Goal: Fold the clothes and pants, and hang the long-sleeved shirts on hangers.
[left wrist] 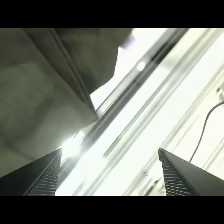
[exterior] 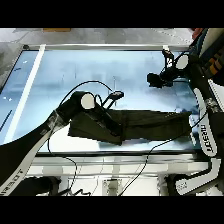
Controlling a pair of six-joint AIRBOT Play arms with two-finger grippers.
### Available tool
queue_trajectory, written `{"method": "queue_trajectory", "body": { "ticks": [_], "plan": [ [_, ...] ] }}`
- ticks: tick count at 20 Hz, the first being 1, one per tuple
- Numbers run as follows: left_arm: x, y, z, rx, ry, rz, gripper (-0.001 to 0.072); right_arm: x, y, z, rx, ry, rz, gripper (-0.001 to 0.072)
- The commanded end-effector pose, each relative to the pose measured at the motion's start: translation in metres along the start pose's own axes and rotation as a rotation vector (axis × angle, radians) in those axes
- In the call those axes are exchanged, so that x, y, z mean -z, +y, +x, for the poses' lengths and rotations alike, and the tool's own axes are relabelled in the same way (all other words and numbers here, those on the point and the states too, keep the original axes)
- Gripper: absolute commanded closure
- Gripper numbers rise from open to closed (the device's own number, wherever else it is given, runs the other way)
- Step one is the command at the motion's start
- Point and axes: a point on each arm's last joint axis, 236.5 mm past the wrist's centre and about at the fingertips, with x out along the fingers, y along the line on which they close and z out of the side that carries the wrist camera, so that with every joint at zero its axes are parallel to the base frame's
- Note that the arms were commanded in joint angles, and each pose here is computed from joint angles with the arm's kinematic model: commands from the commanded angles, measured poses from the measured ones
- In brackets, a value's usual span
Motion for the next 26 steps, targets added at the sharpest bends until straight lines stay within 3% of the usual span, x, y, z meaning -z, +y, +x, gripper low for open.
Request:
{"method": "queue_trajectory", "body": {
  "ticks": [1,4,6,8,9,12,14,17,24,25,26],
  "plan": [
    [0.0,0.047,-0.019,-0.155,-0.015,0.033,0.0016,0.002,-0.011,-0.003,0.029,0.012,-0.035,0.0673],
    [-0.002,0.141,-0.092,-0.395,-0.127,-0.007,0.0017,0.012,-0.019,-0.003,0.057,0.056,-0.14,0.0673],
    [0.012,0.189,-0.128,-0.442,-0.168,-0.065,0.0024,0.016,-0.022,-0.004,0.07,0.075,-0.163,0.0673],
    [0.035,0.233,-0.147,-0.424,-0.232,-0.22,0.0195,0.018,-0.022,-0.004,0.069,0.084,-0.163,0.0673],
    [0.045,0.247,-0.149,-0.387,-0.275,-0.294,0.0234,0.018,-0.022,-0.004,0.069,0.084,-0.163,0.0673],
    [0.083,0.276,-0.135,-0.258,-0.361,-0.486,0.0221,0.018,-0.022,-0.003,0.068,0.083,-0.162,0.0673],
    [0.114,0.285,-0.11,-0.204,-0.365,-0.581,0.0017,0.017,-0.022,-0.003,0.068,0.081,-0.162,0.0673],
    [0.146,0.29,-0.066,-0.193,-0.341,-0.641,0.001,0.015,-0.021,-0.003,0.066,0.071,-0.163,0.0673],
    [0.11,0.272,-0.014,0.058,-0.441,-0.696,0.0018,0.013,-0.002,-0.002,-0.007,0.055,-0.149,0.0673],
    [0.107,0.27,-0.009,0.072,-0.439,-0.691,0.007,0.014,0.001,-0.001,-0.014,0.057,-0.153,0.0673],
    [0.107,0.267,-0.005,0.075,-0.429,-0.681,0.0225,0.015,0.004,-0.001,-0.017,0.059,-0.157,0.0673]
  ]
}}
